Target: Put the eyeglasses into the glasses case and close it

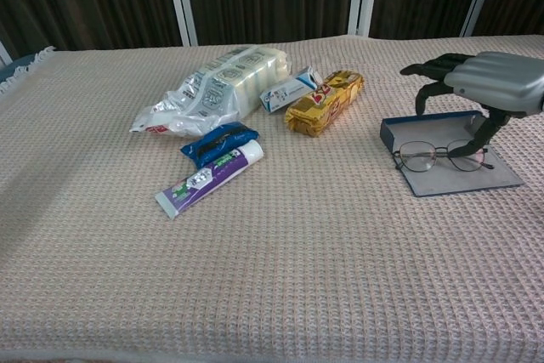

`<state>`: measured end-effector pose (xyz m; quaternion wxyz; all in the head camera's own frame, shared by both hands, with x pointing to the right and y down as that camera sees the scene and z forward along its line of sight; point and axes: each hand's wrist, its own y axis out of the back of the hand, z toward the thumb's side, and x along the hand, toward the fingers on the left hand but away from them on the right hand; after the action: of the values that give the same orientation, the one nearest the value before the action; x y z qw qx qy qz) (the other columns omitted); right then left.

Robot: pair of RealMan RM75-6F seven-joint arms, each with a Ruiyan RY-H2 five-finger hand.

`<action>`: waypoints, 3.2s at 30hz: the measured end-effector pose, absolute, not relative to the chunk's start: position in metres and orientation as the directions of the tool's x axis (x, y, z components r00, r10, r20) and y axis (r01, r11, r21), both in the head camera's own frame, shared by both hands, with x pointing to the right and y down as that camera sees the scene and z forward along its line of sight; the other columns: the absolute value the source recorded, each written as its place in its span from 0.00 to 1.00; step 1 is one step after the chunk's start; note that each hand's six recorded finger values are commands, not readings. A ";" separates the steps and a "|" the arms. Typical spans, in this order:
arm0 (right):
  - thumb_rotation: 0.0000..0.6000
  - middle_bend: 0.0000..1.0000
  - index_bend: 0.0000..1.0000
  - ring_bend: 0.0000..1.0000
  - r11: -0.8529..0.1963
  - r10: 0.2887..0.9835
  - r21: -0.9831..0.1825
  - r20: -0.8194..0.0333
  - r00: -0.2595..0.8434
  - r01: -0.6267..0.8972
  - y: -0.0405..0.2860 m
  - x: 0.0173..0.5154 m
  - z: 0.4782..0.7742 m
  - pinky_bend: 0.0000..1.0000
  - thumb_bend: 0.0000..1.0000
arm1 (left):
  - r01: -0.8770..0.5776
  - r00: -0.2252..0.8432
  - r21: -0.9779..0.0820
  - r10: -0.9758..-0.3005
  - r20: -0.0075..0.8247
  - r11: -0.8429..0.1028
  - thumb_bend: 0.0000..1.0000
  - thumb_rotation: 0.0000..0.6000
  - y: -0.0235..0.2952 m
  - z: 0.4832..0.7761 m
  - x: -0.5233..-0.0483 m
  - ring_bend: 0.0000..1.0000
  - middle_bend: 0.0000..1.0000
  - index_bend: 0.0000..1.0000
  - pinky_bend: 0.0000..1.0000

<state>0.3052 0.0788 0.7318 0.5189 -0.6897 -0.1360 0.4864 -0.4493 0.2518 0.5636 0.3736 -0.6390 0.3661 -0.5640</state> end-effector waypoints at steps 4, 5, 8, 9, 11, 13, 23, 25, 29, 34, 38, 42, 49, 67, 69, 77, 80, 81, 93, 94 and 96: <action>1.00 0.00 0.44 0.00 -0.441 0.698 -0.841 -0.541 0.469 -0.315 0.077 0.303 0.733 0.05 0.25 | -0.046 0.097 -0.890 -0.889 0.448 -0.453 0.42 1.00 0.252 0.564 -0.449 0.00 0.00 0.00 0.07; 1.00 0.00 0.44 0.00 -0.441 0.699 -0.840 -0.542 0.466 -0.316 0.076 0.302 0.734 0.05 0.25 | -0.047 0.096 -0.890 -0.889 0.447 -0.453 0.42 1.00 0.252 0.563 -0.449 0.00 0.00 0.00 0.07; 1.00 0.00 0.43 0.00 -0.435 0.700 -0.836 -0.547 0.458 -0.333 0.075 0.300 0.734 0.05 0.25 | -0.048 0.096 -0.891 -0.890 0.446 -0.452 0.42 1.00 0.252 0.563 -0.450 0.00 0.00 0.00 0.07; 1.00 0.00 0.43 0.00 -0.432 0.701 -0.836 -0.548 0.457 -0.340 0.075 0.300 0.734 0.05 0.25 | -0.049 0.095 -0.891 -0.890 0.445 -0.451 0.42 1.00 0.252 0.562 -0.450 0.00 0.00 0.00 0.07; 1.00 0.00 0.43 0.00 -0.429 0.702 -0.833 -0.550 0.452 -0.349 0.074 0.298 0.735 0.05 0.25 | -0.049 0.095 -0.891 -0.890 0.445 -0.451 0.42 1.00 0.252 0.562 -0.450 0.00 0.00 0.00 0.07; 1.00 0.00 0.43 0.00 -0.427 0.701 -0.830 -0.554 0.448 -0.359 0.074 0.296 0.736 0.05 0.25 | -0.049 0.096 -0.890 -0.890 0.447 -0.452 0.42 1.00 0.252 0.562 -0.450 0.00 0.00 0.00 0.07; 1.00 0.00 0.45 0.00 -0.392 0.706 -0.822 -0.556 0.439 -0.412 0.069 0.286 0.740 0.05 0.25 | -0.049 0.097 -0.890 -0.889 0.448 -0.453 0.42 1.00 0.252 0.562 -0.450 0.00 0.00 0.00 0.07; 1.00 0.00 0.45 0.00 -0.389 0.709 -0.820 -0.558 0.431 -0.421 0.066 0.285 0.741 0.05 0.25 | -0.049 0.096 -0.890 -0.889 0.448 -0.454 0.42 1.00 0.252 0.562 -0.450 0.00 0.00 0.00 0.07; 1.00 0.00 0.45 0.00 -0.389 0.718 -0.818 -0.558 0.417 -0.424 0.060 0.279 0.744 0.05 0.25 | -0.049 0.095 -0.889 -0.888 0.450 -0.456 0.42 1.00 0.251 0.563 -0.451 0.00 0.00 0.00 0.07; 1.00 0.00 0.45 0.00 -0.387 0.720 -0.814 -0.561 0.410 -0.434 0.056 0.270 0.749 0.05 0.25 | -0.051 0.092 -0.889 -0.888 0.450 -0.456 0.42 1.00 0.251 0.563 -0.451 0.00 0.00 0.00 0.07; 1.00 0.00 0.45 0.00 -0.389 0.724 -0.812 -0.561 0.400 -0.435 0.052 0.263 0.752 0.05 0.25 | -0.053 0.090 -0.889 -0.889 0.450 -0.455 0.42 1.00 0.251 0.562 -0.452 0.00 0.00 0.00 0.07; 1.00 0.00 0.45 0.00 -0.393 0.733 -0.811 -0.561 0.385 -0.433 0.048 0.259 0.755 0.05 0.25 | -0.057 0.087 -0.889 -0.889 0.449 -0.454 0.42 1.00 0.250 0.562 -0.454 0.00 0.00 0.00 0.07; 1.00 0.00 0.45 0.00 -0.399 0.745 -0.803 -0.565 0.354 -0.443 0.043 0.262 0.758 0.06 0.25 | -0.058 0.087 -0.888 -0.889 0.450 -0.455 0.42 1.00 0.250 0.562 -0.454 0.00 0.00 0.00 0.07; 1.00 0.00 0.42 0.00 -0.349 0.738 -0.844 -0.516 0.435 -0.408 0.059 0.281 0.729 0.05 0.25 | -0.063 0.097 -0.893 -0.893 0.440 -0.446 0.42 1.00 0.252 0.558 -0.452 0.00 0.00 0.00 0.07; 1.00 0.00 0.42 0.00 -0.349 0.728 -0.846 -0.516 0.451 -0.404 0.065 0.281 0.726 0.05 0.25 | -0.064 0.098 -0.893 -0.893 0.439 -0.446 0.42 1.00 0.252 0.558 -0.452 0.00 0.00 0.00 0.07; 1.00 0.00 0.44 0.00 -0.354 0.699 -0.865 -0.498 0.513 -0.356 0.081 0.264 0.720 0.04 0.25 | -0.068 0.100 -0.894 -0.894 0.436 -0.444 0.42 1.00 0.252 0.557 -0.453 0.00 0.00 0.00 0.07; 1.00 0.00 0.46 0.00 -0.376 0.660 -0.868 -0.497 0.564 -0.325 0.095 0.246 0.717 0.02 0.29 | -0.071 0.098 -0.896 -0.897 0.431 -0.438 0.42 1.00 0.252 0.556 -0.454 0.00 0.00 0.00 0.07; 1.00 0.00 0.47 0.00 -0.379 0.647 -0.867 -0.498 0.578 -0.322 0.099 0.242 0.716 0.02 0.34 | -0.072 0.098 -0.896 -0.897 0.430 -0.438 0.42 1.00 0.252 0.555 -0.454 0.00 0.00 0.00 0.07; 1.00 0.00 0.52 0.00 -0.356 0.569 -0.842 -0.539 0.621 -0.405 0.117 0.227 0.718 0.00 0.64 | -0.077 0.102 -0.898 -0.899 0.425 -0.433 0.43 1.00 0.252 0.554 -0.455 0.00 0.00 0.00 0.07; 1.00 0.00 0.52 0.00 -0.350 0.570 -0.843 -0.538 0.621 -0.409 0.117 0.226 0.718 0.00 0.64 | -0.078 0.101 -0.898 -0.900 0.425 -0.433 0.43 1.00 0.252 0.554 -0.455 0.00 0.00 0.00 0.07; 1.00 0.00 0.52 0.00 -0.332 0.579 -0.849 -0.528 0.621 -0.412 0.116 0.224 0.717 0.00 0.64 | -0.079 0.100 -0.898 -0.899 0.426 -0.434 0.43 1.00 0.252 0.554 -0.455 0.00 0.00 0.00 0.07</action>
<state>0.2237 0.1157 0.7173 0.5746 -0.6930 -0.0605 0.4312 -0.4551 0.2517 0.5539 0.3716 -0.6419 0.3807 -0.5521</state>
